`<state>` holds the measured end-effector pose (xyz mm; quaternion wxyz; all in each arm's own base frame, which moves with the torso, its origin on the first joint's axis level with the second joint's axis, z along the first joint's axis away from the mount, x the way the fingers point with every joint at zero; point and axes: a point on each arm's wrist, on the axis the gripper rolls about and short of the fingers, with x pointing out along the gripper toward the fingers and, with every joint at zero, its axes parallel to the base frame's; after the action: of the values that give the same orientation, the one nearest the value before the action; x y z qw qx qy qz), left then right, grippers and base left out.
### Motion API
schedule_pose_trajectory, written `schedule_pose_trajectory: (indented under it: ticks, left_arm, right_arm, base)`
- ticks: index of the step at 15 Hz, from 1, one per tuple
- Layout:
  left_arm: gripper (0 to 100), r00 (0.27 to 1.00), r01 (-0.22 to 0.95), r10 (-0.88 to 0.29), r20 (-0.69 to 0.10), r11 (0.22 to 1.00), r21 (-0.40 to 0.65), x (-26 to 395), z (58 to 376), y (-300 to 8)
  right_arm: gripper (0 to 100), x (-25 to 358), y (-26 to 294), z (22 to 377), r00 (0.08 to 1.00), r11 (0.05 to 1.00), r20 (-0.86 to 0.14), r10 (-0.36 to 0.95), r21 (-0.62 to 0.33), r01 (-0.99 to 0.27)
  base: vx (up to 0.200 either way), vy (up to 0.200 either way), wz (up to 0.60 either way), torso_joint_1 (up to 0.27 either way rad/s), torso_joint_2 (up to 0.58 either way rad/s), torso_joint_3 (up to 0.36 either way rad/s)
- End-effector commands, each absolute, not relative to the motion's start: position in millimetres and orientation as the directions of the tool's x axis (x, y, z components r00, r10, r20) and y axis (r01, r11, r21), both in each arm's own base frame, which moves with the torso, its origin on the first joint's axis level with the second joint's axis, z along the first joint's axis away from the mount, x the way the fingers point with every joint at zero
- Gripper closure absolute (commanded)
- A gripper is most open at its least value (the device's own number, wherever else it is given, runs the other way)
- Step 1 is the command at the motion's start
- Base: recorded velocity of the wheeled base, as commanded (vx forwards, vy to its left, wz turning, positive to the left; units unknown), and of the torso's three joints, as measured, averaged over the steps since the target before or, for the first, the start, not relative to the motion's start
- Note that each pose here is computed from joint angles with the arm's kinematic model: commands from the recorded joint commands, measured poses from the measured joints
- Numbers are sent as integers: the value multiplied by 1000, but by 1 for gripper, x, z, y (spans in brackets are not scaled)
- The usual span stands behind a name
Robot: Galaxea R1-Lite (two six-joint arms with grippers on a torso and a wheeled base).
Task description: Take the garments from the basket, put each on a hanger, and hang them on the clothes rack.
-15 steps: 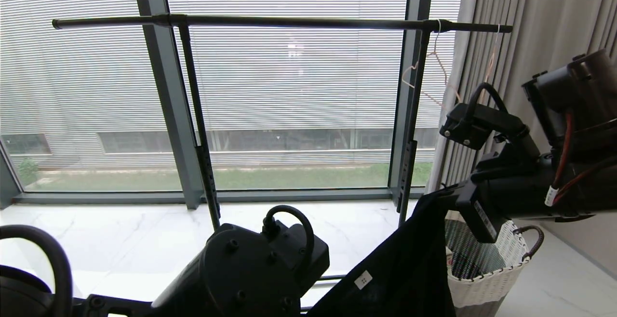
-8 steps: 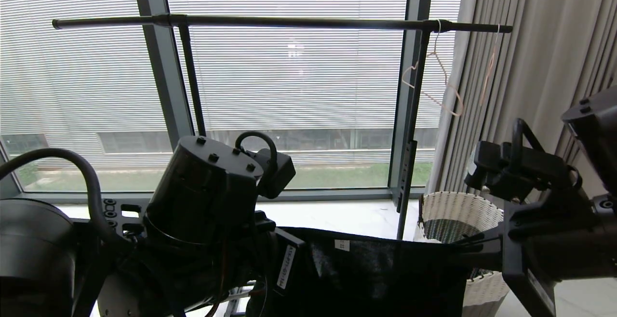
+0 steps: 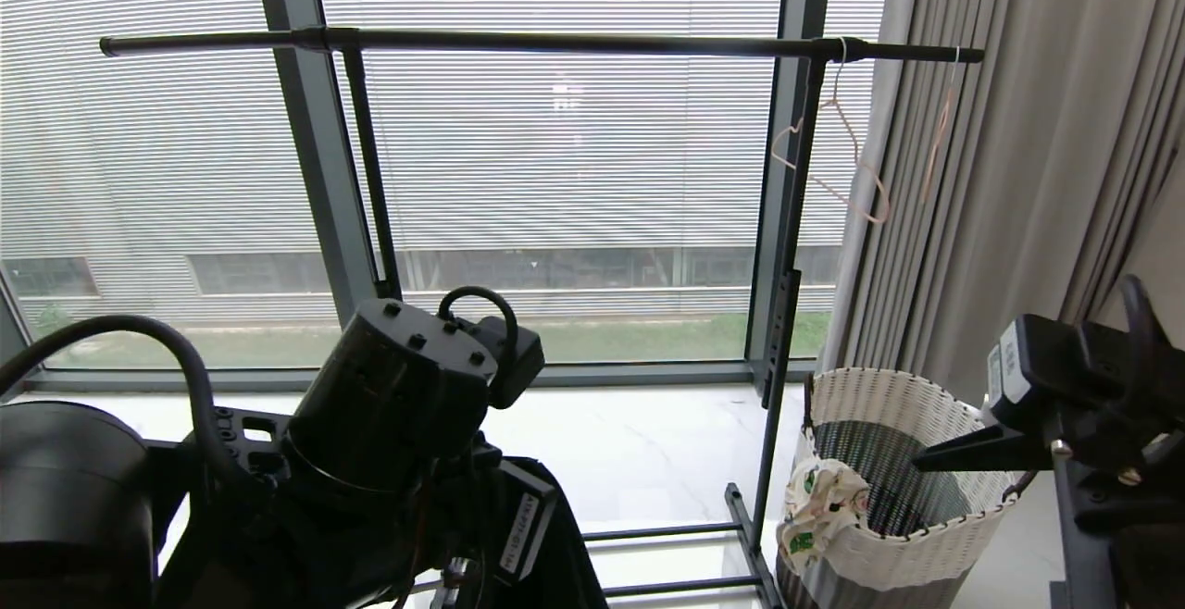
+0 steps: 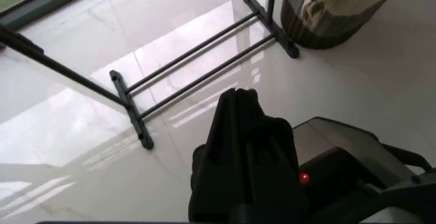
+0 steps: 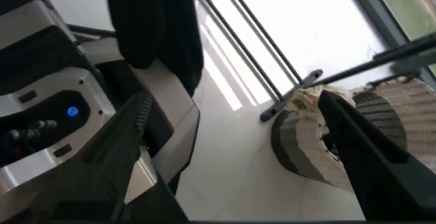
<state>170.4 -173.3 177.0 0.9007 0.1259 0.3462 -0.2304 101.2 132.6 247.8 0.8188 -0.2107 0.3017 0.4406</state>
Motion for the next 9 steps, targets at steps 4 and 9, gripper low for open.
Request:
schedule_pose_trajectory:
  ticks: [4, 9]
  left_arm:
    - [100, 750, 235, -107, -652, 965, 112, 143, 197, -57]
    - [100, 743, -32, 96, -662, 994, 109, 110, 170, -11]
  right_arm:
    - [0, 95, 34, 231, 747, 906, -638, 187, -183, -382]
    - [0, 63, 4, 204, 776, 947, -631, -15, -257, -191]
  base:
    - [0, 0, 0, 0, 0, 0]
    - [0, 0, 0, 0, 0, 0]
